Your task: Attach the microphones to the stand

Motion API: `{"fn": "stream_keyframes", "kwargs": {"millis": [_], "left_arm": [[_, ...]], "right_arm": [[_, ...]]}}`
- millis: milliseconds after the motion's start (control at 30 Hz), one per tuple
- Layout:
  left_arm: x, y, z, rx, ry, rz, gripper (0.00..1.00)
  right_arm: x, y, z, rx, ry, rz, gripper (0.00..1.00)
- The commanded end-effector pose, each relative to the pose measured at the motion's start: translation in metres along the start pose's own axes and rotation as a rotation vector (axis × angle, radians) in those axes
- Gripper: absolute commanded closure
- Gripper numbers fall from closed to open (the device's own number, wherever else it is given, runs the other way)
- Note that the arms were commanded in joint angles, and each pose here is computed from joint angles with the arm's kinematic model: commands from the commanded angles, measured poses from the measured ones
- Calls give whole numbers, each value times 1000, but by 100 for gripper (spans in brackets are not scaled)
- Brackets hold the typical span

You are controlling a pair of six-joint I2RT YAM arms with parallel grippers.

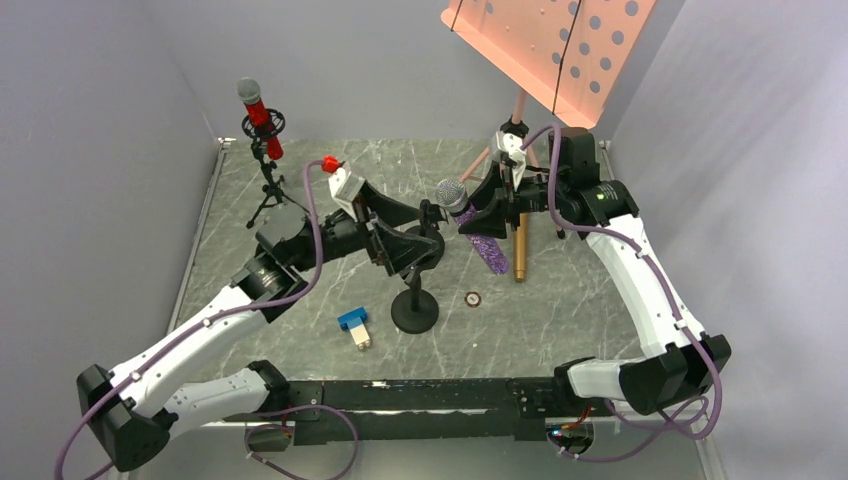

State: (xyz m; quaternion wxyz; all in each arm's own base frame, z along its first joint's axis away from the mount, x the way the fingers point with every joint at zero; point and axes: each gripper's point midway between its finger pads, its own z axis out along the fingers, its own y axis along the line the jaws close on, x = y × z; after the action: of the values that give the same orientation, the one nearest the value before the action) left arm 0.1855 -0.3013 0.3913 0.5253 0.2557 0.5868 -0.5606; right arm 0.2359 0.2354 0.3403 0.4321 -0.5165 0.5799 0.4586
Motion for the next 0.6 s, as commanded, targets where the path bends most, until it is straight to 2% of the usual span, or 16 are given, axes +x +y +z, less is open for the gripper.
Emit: {"fn": "stream_keyframes", "kwargs": {"millis": [0,300,567], "left_arm": [[-35,-7,21,5,-110,89,6],[-37,-2,60,-38,-53,114,9],[-26,19,65,-143,-16,103,9]], "right_arm": [[-21,17,-1,-73,-63,-68,83],[-15,23,-2,-80,-63,-73,83],[-16,26,-3,-84,-69,-87,83]]}}
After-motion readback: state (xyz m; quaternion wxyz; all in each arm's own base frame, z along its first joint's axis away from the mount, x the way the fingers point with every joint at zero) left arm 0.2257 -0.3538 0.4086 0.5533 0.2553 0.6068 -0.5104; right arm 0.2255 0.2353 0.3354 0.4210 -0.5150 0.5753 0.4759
